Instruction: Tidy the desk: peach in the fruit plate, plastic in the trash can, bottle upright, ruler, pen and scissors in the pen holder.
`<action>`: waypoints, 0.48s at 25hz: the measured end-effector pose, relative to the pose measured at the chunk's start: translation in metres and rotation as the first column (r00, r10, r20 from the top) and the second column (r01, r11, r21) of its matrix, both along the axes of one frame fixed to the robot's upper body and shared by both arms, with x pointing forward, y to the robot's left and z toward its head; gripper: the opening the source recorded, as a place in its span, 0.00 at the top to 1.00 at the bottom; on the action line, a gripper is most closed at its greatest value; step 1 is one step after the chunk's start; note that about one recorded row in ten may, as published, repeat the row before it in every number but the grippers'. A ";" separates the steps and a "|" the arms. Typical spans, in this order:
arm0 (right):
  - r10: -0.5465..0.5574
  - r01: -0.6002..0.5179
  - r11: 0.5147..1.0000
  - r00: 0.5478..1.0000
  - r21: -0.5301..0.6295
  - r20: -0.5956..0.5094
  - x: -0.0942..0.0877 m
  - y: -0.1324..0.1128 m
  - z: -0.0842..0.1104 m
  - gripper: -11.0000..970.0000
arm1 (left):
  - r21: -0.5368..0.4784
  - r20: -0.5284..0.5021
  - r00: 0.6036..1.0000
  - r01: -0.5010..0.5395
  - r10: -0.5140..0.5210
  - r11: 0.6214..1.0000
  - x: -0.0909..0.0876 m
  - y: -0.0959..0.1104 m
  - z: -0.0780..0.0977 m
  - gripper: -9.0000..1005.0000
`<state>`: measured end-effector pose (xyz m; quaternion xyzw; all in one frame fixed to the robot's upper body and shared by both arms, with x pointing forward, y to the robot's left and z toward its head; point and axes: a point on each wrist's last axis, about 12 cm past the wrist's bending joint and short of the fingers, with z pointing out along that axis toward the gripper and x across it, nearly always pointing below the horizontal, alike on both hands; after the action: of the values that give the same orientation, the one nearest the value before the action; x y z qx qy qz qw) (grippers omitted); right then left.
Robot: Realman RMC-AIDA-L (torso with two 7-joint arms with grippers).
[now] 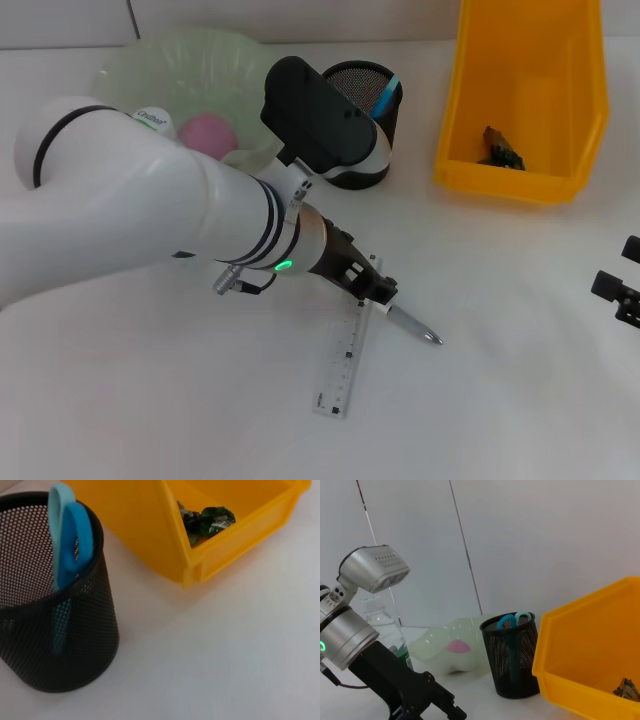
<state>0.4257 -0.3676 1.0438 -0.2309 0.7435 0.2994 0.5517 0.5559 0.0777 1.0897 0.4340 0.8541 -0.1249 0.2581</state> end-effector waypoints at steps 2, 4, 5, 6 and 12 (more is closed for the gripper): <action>0.000 0.000 1.000 1.000 0.001 -0.001 0.000 0.000 0.000 0.28 | -0.007 -0.015 1.000 -0.007 0.007 1.000 0.000 0.000 0.000 0.21; 0.000 0.000 1.000 1.000 0.003 -0.004 0.000 0.000 0.000 0.28 | -0.012 -0.027 1.000 -0.016 0.016 1.000 0.000 0.001 0.001 0.21; -0.001 0.001 1.000 1.000 0.004 -0.005 0.000 0.000 0.000 0.28 | -0.012 -0.027 1.000 -0.016 0.016 1.000 0.000 0.001 0.001 0.21; -0.001 0.001 1.000 1.000 0.005 -0.005 0.000 0.000 0.000 0.28 | -0.012 -0.027 1.000 -0.016 0.016 1.000 0.000 0.001 0.001 0.21; 0.001 -0.001 1.000 1.000 0.007 -0.005 0.000 0.000 0.000 0.28 | -0.015 -0.031 0.999 -0.013 0.013 1.000 -0.001 0.000 0.002 0.22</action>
<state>0.4257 -0.3674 1.0441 -0.2284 0.7439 0.3026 0.5503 0.5552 0.0780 1.0921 0.4244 0.8598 -0.1366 0.2488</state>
